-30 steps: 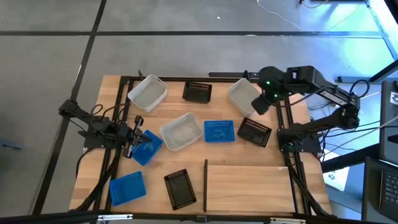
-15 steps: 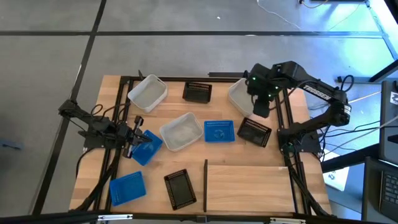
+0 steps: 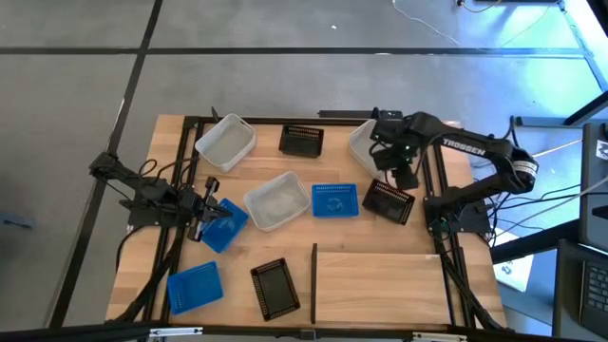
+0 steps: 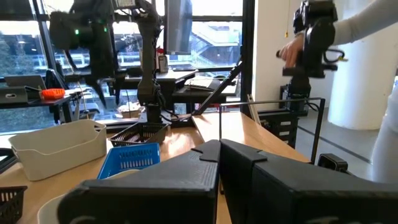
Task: Stack baskets on shelf by color
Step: Put the top right gray bin on the shelf
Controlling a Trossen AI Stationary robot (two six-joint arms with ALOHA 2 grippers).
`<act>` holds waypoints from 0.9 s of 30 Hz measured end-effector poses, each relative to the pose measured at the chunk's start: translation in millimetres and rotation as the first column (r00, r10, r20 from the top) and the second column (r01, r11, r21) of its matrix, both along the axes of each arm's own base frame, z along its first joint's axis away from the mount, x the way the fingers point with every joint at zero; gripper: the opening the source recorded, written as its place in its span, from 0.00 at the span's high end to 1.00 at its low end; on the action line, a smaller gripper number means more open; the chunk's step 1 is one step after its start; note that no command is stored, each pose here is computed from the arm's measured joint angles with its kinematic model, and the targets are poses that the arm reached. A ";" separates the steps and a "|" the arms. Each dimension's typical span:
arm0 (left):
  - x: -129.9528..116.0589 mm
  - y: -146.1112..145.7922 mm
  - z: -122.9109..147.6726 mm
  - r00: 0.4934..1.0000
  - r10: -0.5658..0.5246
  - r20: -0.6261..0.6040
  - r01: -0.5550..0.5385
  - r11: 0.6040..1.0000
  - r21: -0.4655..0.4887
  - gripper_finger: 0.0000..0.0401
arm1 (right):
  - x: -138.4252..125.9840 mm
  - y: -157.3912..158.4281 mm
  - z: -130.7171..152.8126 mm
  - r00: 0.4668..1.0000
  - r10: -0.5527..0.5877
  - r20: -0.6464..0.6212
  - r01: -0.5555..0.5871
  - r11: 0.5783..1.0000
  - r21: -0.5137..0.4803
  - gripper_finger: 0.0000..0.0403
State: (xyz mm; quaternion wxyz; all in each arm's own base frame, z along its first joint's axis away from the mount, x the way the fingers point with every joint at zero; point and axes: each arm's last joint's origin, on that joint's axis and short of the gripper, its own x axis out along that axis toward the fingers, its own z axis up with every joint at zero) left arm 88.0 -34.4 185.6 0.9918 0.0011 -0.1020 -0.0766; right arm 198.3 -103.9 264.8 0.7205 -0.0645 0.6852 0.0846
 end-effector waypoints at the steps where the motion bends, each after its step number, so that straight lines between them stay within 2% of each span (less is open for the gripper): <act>1: 0.0 0.0 0.0 1.000 0.000 0.000 0.000 1.000 0.000 1.00 | 0.3 -0.7 -6.2 1.000 0.027 -0.002 -0.027 0.999 -0.021 0.67; 7: 0.0 0.0 0.1 1.000 0.000 0.000 0.000 1.000 0.000 1.00 | -1.6 -4.8 -36.8 0.995 0.077 -0.057 -0.086 0.982 -0.167 0.67; 14: 0.0 0.0 0.1 1.000 0.000 0.000 0.000 1.000 0.000 1.00 | -9.1 -7.0 -56.6 0.996 0.060 -0.073 -0.071 0.985 -0.160 0.67; 22: 0.0 0.0 0.0 1.000 0.000 0.000 0.000 1.000 0.000 1.00 | -9.9 -16.8 -70.0 1.000 0.017 0.003 -0.016 0.979 -0.201 0.67; 27: 0.0 0.0 0.1 1.000 0.000 0.000 0.000 1.000 0.000 1.00 | -15.8 -15.5 -86.3 1.000 0.009 0.001 -0.009 0.984 -0.178 0.67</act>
